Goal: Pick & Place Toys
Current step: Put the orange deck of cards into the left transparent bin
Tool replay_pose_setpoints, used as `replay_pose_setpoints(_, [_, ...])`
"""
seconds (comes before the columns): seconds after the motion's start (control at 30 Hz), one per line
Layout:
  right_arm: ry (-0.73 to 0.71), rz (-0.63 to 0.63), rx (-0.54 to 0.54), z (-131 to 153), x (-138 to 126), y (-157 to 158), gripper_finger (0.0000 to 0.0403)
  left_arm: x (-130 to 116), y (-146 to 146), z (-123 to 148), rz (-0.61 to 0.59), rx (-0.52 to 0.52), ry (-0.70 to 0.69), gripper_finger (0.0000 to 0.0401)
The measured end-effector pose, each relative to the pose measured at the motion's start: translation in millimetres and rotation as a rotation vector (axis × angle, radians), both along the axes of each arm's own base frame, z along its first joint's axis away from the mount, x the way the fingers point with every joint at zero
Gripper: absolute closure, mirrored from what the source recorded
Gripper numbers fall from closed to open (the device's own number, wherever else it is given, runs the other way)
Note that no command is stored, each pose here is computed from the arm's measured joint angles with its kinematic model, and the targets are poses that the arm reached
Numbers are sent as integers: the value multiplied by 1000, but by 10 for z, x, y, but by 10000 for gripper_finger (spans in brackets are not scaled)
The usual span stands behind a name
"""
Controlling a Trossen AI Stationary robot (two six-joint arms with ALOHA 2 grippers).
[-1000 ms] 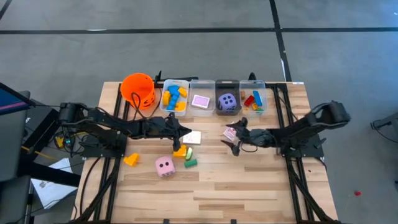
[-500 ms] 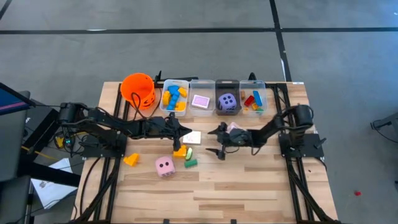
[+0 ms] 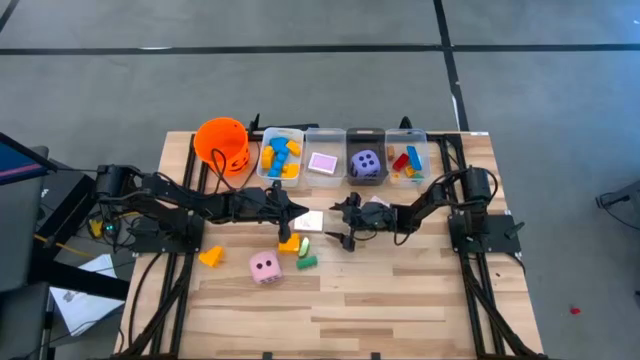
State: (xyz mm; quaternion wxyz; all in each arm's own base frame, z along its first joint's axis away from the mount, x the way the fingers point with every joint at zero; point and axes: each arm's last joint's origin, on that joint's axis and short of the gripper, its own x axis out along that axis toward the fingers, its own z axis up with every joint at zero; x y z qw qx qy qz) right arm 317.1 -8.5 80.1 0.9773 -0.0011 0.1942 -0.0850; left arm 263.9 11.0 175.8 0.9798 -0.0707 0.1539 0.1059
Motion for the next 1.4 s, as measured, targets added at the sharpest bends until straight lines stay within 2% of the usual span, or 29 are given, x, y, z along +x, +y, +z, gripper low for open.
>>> replay_pose_setpoints(0.43, [85, -4, 1, -96, -27, -14, 19, 0, 4, -1, 12, -31, -5, 399])
replay_pose_setpoints(0.87, [93, -27, 40, -107, -33, -31, 4, 0, 4, -1, 11, -31, -5, 399])
replay_pose_setpoints(1.4, [92, -19, 24, 72, 296, -32, 3, 1, 4, 0, 15, -42, -8, 399])
